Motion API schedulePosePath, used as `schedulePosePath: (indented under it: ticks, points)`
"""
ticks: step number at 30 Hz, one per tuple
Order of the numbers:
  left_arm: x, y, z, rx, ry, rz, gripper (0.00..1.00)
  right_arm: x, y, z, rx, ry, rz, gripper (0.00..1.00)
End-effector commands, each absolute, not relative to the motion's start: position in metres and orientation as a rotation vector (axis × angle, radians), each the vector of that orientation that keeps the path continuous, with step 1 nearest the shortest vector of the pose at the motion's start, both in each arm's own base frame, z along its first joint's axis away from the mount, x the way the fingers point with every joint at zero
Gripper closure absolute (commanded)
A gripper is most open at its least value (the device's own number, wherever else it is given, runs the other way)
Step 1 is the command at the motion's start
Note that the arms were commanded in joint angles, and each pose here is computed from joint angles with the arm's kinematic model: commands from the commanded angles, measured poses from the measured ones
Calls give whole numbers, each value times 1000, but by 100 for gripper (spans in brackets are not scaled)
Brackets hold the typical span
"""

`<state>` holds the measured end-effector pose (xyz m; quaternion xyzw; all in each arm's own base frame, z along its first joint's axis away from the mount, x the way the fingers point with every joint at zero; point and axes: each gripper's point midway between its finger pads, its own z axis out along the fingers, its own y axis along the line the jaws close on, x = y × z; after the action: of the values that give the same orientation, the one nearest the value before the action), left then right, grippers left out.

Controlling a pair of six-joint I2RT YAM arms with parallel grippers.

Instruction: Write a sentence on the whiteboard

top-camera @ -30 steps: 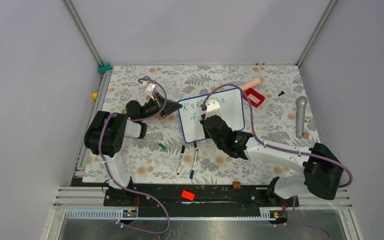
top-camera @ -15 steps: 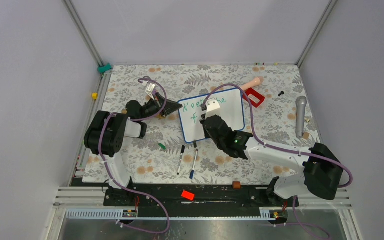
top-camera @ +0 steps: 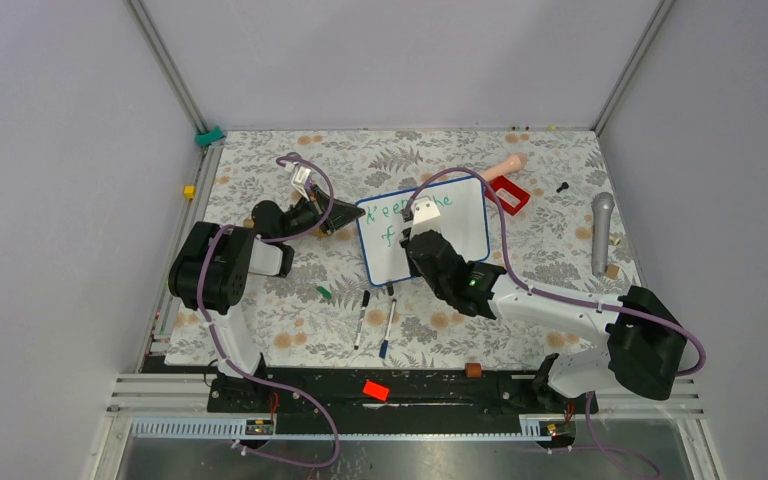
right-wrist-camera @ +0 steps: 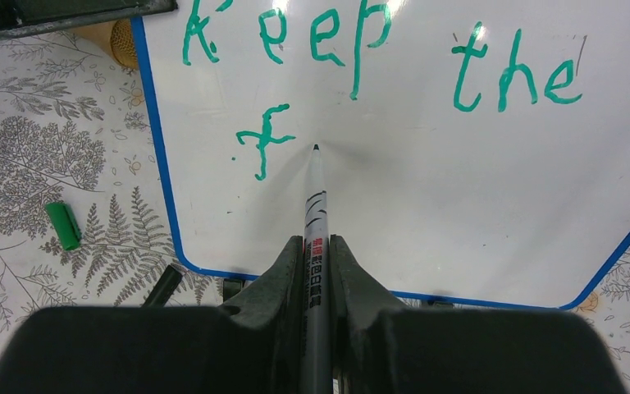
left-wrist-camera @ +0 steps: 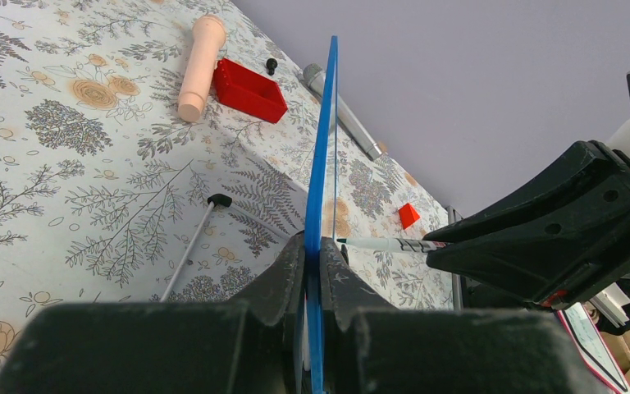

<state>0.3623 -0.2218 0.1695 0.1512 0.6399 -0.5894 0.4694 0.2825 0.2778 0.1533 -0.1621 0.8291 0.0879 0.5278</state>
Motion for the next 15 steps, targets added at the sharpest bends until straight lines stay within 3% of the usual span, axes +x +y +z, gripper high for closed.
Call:
schedulePosePath:
  ticks: [1,7,15]
  points:
    - [357,-229,177,492,1501,-1428,100,294,278,180,-327,1929,204,100]
    - [357,-229,178,493,1499,-1427,100,296,262,187,-236,1910,164,100]
    - [357,-229,178,493,1501,-1428,100,288,283,183,-351,1912,276,100]
